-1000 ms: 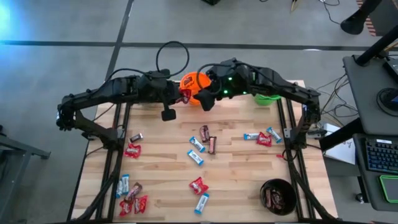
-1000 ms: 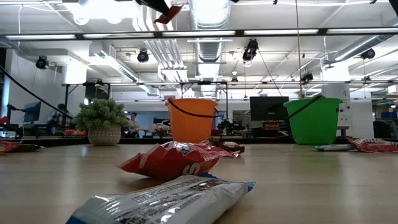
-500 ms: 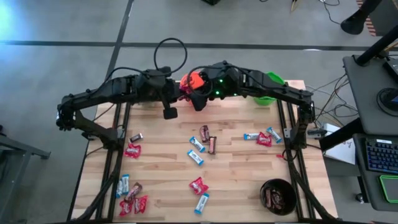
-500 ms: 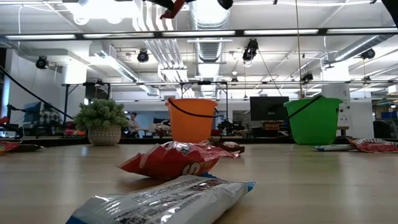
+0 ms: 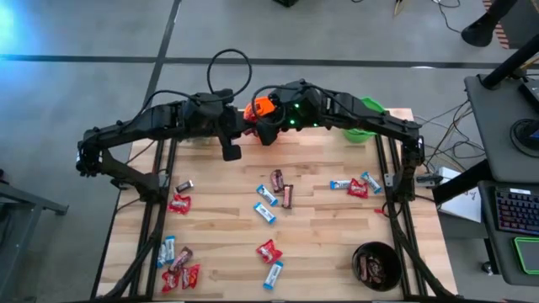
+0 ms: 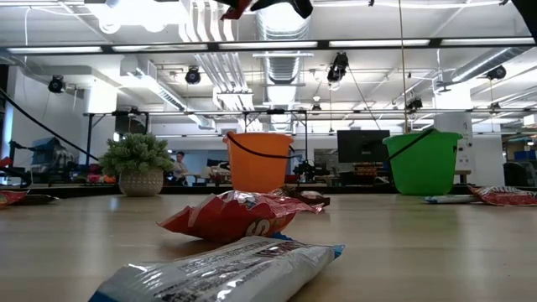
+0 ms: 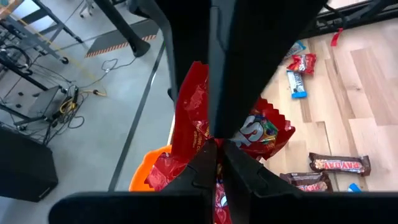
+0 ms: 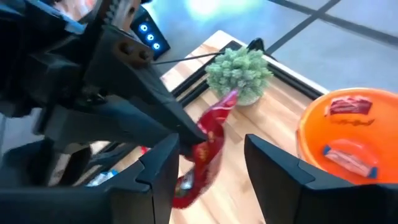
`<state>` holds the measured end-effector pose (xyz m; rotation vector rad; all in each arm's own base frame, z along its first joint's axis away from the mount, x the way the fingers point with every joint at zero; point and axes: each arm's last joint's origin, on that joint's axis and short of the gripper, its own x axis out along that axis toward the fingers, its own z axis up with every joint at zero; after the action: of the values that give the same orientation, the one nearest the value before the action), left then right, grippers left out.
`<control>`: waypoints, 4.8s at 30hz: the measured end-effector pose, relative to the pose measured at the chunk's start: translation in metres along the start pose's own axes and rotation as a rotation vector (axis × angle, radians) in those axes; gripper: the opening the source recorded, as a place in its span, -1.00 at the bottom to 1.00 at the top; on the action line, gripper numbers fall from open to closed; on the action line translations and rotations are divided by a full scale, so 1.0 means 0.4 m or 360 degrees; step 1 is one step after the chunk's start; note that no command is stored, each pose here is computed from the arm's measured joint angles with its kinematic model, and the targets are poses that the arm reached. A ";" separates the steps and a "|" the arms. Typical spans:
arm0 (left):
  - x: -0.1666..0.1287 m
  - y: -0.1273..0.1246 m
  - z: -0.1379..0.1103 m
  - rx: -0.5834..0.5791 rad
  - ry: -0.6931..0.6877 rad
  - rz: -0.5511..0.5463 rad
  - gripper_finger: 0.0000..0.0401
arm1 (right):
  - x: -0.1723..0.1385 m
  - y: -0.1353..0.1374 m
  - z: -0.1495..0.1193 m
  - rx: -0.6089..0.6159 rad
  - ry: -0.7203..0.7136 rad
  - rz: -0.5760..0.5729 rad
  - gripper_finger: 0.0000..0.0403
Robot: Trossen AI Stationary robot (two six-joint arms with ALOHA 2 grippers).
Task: Organize candy in baskets
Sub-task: Put the red candy into the green bucket
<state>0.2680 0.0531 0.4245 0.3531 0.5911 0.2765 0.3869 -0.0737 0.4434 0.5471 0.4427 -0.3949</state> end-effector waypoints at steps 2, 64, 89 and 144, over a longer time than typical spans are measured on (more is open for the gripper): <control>0.000 0.000 0.000 0.0003 0.0000 -0.0001 -1.00 | 0.000 -0.005 0.000 -0.0007 0.0007 -0.0021 -0.19; -0.001 0.005 -0.003 0.0048 0.0050 0.0104 -0.87 | -0.044 -0.020 0.013 -0.0209 0.0008 -0.0035 -0.95; -0.011 -0.002 -0.036 0.0102 0.0266 0.0081 -0.44 | -0.109 -0.181 0.002 -0.0225 0.0382 -0.0698 -0.95; -0.081 -0.024 -0.149 0.0077 0.1031 -0.0023 -0.38 | -0.340 -0.591 -0.044 0.0421 0.0763 -0.1489 -0.95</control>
<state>0.2087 0.0476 0.3905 0.3029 1.2380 0.3651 0.1578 -0.2168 0.4016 0.6706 1.1236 -1.2432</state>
